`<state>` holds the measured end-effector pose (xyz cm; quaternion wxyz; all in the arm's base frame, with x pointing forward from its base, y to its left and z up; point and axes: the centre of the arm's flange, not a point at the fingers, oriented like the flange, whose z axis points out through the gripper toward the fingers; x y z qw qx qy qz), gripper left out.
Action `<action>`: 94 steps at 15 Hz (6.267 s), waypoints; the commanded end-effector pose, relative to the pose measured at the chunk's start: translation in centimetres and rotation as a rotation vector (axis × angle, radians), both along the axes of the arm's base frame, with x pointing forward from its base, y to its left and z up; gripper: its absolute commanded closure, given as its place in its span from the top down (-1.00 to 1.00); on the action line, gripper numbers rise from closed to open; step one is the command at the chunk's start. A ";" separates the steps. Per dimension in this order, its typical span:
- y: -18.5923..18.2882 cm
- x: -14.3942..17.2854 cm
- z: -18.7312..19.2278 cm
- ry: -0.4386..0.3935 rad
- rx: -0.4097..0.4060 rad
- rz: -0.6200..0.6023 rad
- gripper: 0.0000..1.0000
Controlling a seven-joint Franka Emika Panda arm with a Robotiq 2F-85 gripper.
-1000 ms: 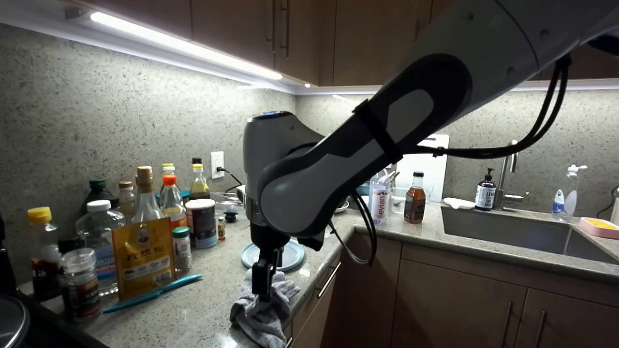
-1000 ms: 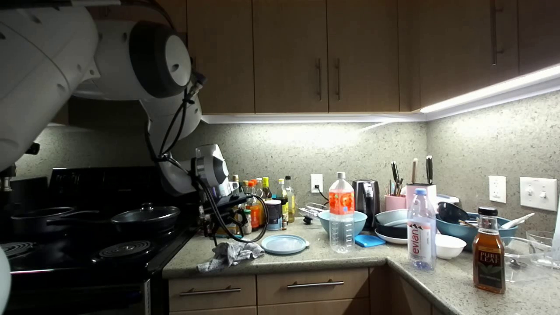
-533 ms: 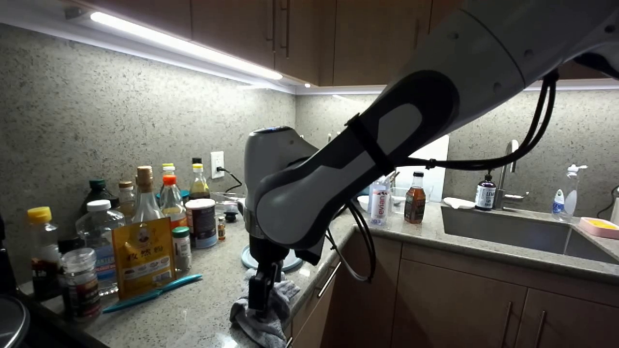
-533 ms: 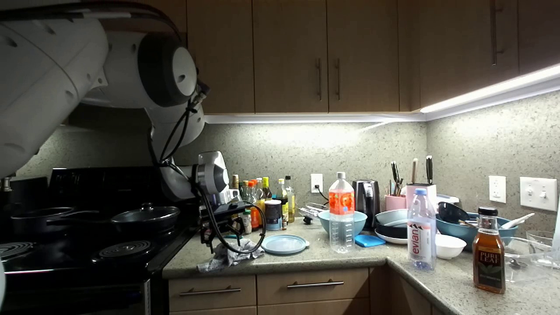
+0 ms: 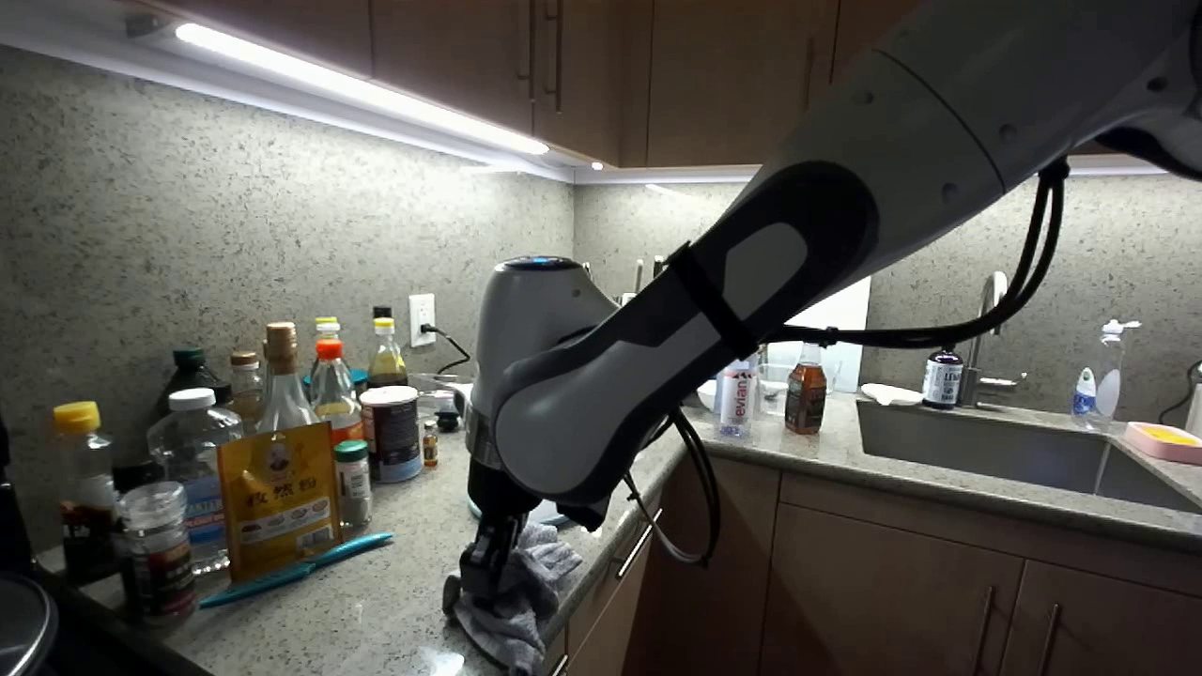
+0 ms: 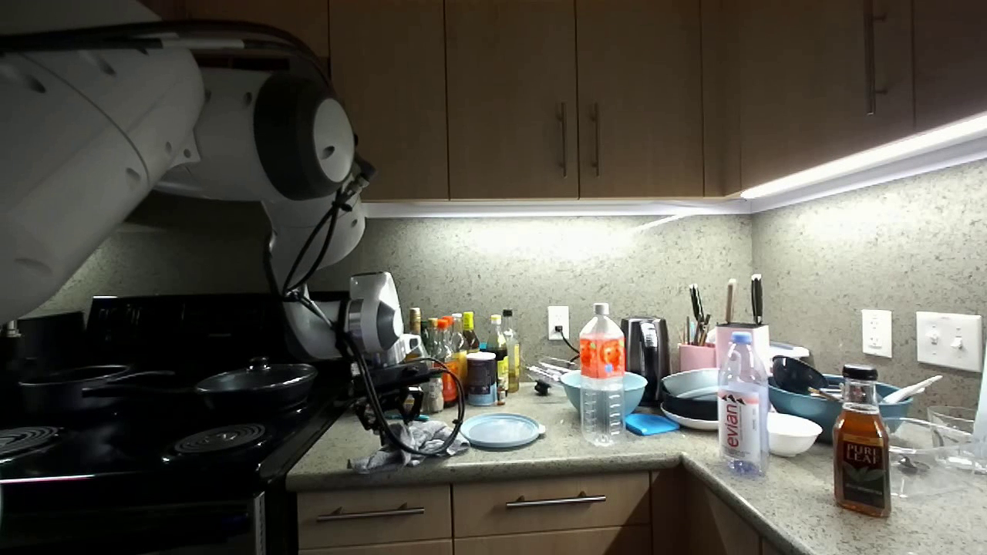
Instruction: Put the towel on the white lid, move the towel to the left and right
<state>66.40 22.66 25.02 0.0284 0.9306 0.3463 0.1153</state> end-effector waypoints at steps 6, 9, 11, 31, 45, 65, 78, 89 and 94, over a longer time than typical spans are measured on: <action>0.1 0.9 3.1 -0.228 -0.148 -0.010 -1.00; 0.6 1.6 5.4 -0.339 -0.198 -0.032 -0.95; 0.9 1.9 6.7 -0.394 -0.226 -0.056 -0.94; 0.2 1.1 3.3 -0.547 -0.361 -0.266 -0.94; -4.2 3.5 1.4 -0.545 -0.169 -0.366 -0.94; -5.4 5.9 -3.9 -0.518 -0.084 -0.474 -0.94; -6.6 12.2 -0.2 -0.667 -0.129 -0.593 -0.94; -6.3 11.4 -5.8 -0.427 -0.102 -0.529 -0.94; -3.1 9.9 -4.7 -0.397 0.148 -0.421 -0.94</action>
